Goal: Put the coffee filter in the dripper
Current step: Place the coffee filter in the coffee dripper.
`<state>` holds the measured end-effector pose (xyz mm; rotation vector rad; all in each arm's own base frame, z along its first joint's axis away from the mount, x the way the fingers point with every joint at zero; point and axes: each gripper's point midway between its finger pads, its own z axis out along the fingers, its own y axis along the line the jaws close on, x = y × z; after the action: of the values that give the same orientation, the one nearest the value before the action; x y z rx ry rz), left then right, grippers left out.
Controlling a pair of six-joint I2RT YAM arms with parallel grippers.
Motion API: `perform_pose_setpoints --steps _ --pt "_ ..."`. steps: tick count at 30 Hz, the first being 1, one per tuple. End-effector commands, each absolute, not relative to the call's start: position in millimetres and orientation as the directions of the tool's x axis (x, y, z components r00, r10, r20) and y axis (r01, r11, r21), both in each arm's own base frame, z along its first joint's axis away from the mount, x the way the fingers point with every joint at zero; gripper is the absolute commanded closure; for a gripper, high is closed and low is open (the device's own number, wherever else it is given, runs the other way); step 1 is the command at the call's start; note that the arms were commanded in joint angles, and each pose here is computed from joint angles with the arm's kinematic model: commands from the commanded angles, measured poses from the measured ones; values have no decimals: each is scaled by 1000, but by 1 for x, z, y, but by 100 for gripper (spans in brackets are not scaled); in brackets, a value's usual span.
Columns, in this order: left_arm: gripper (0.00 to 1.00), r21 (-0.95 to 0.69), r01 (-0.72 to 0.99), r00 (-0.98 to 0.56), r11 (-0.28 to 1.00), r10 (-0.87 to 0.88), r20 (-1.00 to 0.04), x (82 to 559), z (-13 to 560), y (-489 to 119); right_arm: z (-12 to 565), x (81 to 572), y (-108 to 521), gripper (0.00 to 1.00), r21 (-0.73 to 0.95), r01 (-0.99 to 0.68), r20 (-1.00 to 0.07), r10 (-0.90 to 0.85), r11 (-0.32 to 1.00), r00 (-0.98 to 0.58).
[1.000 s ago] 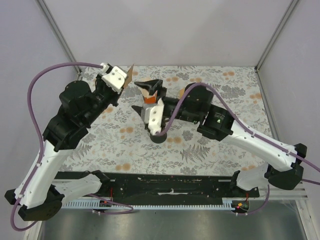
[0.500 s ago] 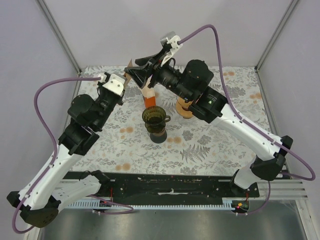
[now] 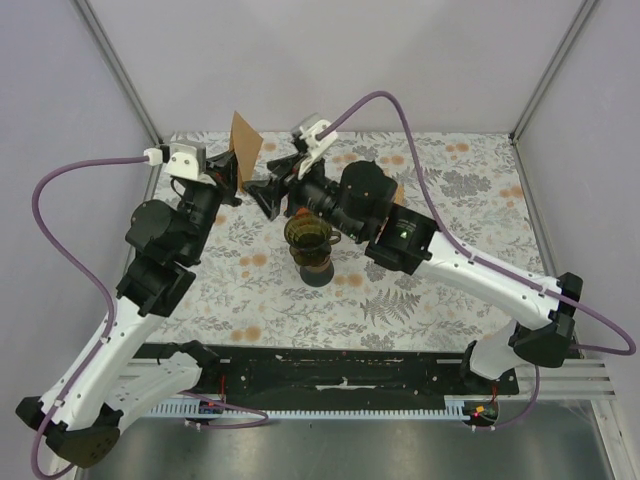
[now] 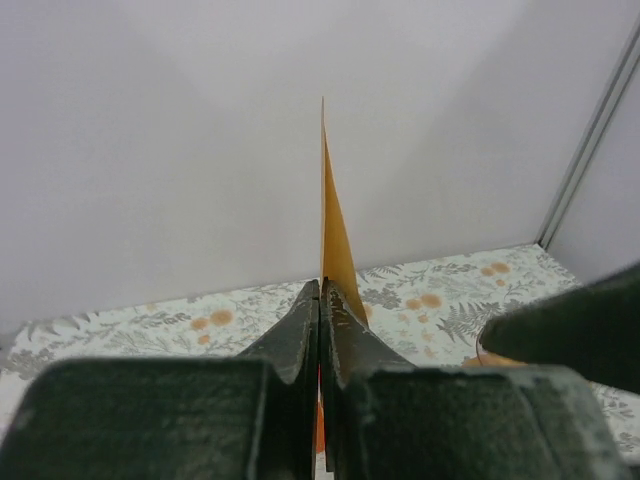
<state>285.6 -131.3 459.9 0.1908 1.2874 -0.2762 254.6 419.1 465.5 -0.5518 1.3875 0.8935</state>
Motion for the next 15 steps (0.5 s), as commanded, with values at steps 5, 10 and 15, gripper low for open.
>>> perform_pose_setpoints --steps 5,10,15 --pt "98 -270 371 216 888 -366 -905 284 465 -129 481 262 416 43 4 -657 -985 118 754 129" --pt "98 -324 383 204 865 -421 -884 284 462 -120 471 267 434 40 -21 -657 -989 79 753 122" --pt "98 -331 399 209 855 -436 -875 279 465 -116 466 268 444 37 -46 -670 -991 50 741 123"
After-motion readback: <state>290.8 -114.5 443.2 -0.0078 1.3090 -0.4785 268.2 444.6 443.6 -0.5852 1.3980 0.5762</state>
